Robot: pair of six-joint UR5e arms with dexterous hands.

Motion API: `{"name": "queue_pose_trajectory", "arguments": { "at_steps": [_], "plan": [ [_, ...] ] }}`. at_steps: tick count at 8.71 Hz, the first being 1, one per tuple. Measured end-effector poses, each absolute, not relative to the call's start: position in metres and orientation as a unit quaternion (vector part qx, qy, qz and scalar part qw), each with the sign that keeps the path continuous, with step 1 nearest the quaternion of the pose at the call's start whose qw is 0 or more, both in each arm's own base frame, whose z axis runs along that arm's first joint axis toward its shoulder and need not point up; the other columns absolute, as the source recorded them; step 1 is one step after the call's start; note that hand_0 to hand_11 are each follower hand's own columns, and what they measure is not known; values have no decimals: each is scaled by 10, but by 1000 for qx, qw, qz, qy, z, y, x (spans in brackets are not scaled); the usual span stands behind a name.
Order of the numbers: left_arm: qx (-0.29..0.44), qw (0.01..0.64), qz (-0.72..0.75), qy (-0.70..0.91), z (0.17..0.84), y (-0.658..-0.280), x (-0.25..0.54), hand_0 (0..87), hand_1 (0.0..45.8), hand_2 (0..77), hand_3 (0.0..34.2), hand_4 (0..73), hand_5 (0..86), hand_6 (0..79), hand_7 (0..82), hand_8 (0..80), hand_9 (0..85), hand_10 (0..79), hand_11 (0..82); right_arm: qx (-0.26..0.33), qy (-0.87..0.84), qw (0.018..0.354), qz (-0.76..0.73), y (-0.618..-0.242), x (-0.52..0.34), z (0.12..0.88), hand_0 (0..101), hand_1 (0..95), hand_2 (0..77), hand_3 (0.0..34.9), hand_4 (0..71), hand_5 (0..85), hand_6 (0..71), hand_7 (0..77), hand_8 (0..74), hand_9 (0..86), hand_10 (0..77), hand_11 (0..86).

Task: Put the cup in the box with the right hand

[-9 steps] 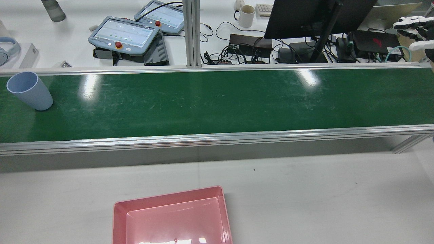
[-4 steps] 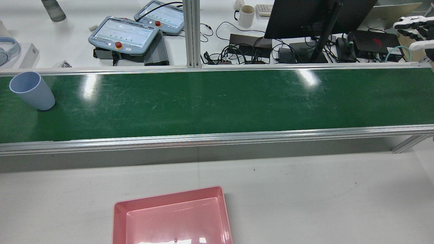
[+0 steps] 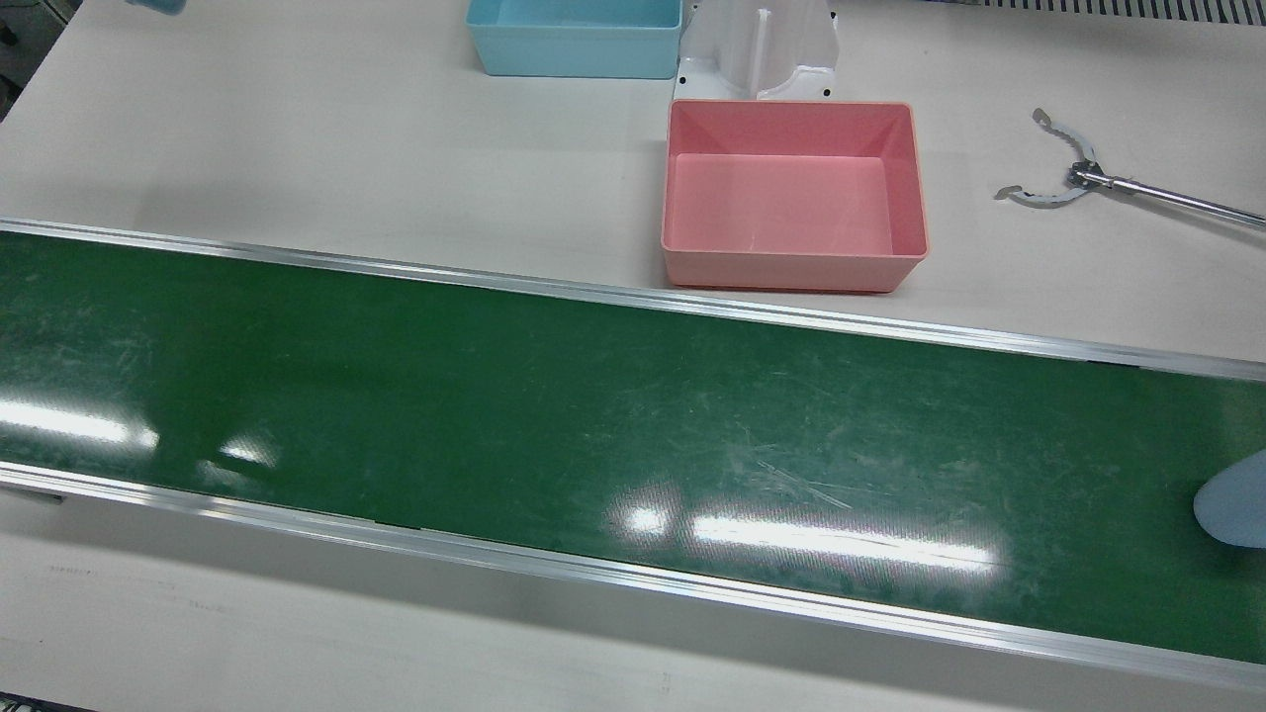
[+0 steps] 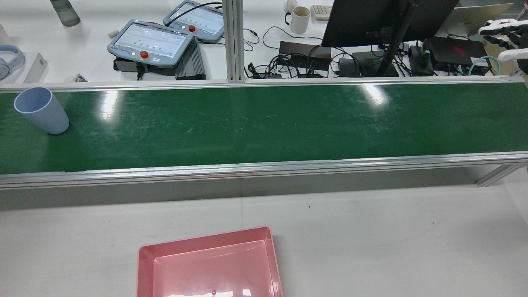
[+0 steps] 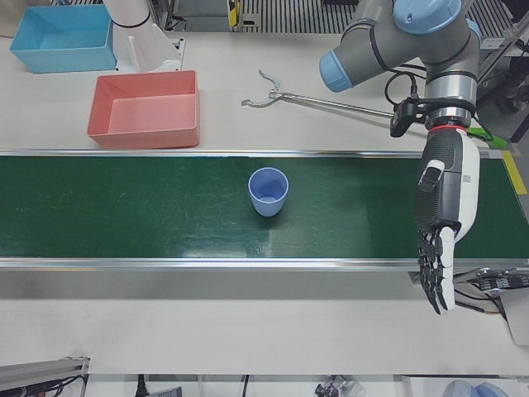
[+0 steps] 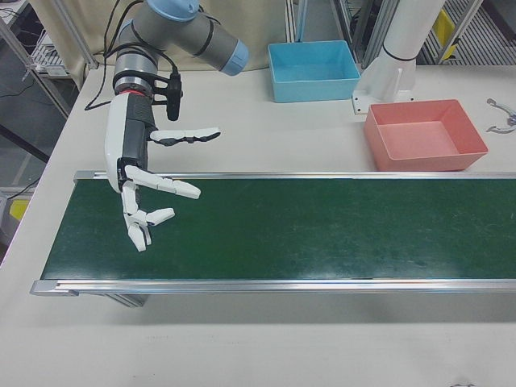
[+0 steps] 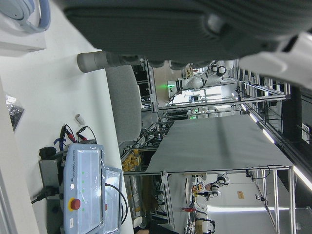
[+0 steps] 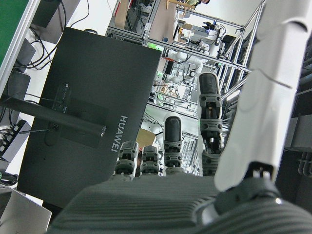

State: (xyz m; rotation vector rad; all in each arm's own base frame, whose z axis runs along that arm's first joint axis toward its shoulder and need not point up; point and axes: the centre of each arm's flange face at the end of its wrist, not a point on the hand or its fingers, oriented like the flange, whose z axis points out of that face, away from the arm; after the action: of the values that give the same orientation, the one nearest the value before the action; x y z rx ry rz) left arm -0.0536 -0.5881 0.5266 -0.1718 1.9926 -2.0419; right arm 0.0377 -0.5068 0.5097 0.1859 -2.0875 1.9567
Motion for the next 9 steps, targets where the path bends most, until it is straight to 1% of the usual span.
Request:
{"name": "queue_pose_trajectory", "arguments": {
  "at_steps": [2, 3, 9],
  "plan": [
    [-60, 141, -707, 690, 527, -588, -53, 0, 5, 5, 0, 0, 0, 0, 0, 0, 0, 0, 0, 64, -721, 137, 676, -507, 38, 510, 572, 125, 5, 0, 442, 55, 125, 551, 44, 153, 87, 147],
    [-60, 142, -707, 690, 527, -588, -53, 0, 5, 5, 0, 0, 0, 0, 0, 0, 0, 0, 0, 64, -721, 137, 676, -507, 38, 510, 572, 125, 5, 0, 442, 55, 125, 540, 44, 136, 87, 147],
    [-60, 141, -707, 690, 527, -588, -53, 0, 5, 5, 0, 0, 0, 0, 0, 0, 0, 0, 0, 65, -721, 136, 677, -507, 38, 510, 572, 125, 5, 0, 442, 55, 131, 545, 44, 147, 87, 147]
  ]
}}
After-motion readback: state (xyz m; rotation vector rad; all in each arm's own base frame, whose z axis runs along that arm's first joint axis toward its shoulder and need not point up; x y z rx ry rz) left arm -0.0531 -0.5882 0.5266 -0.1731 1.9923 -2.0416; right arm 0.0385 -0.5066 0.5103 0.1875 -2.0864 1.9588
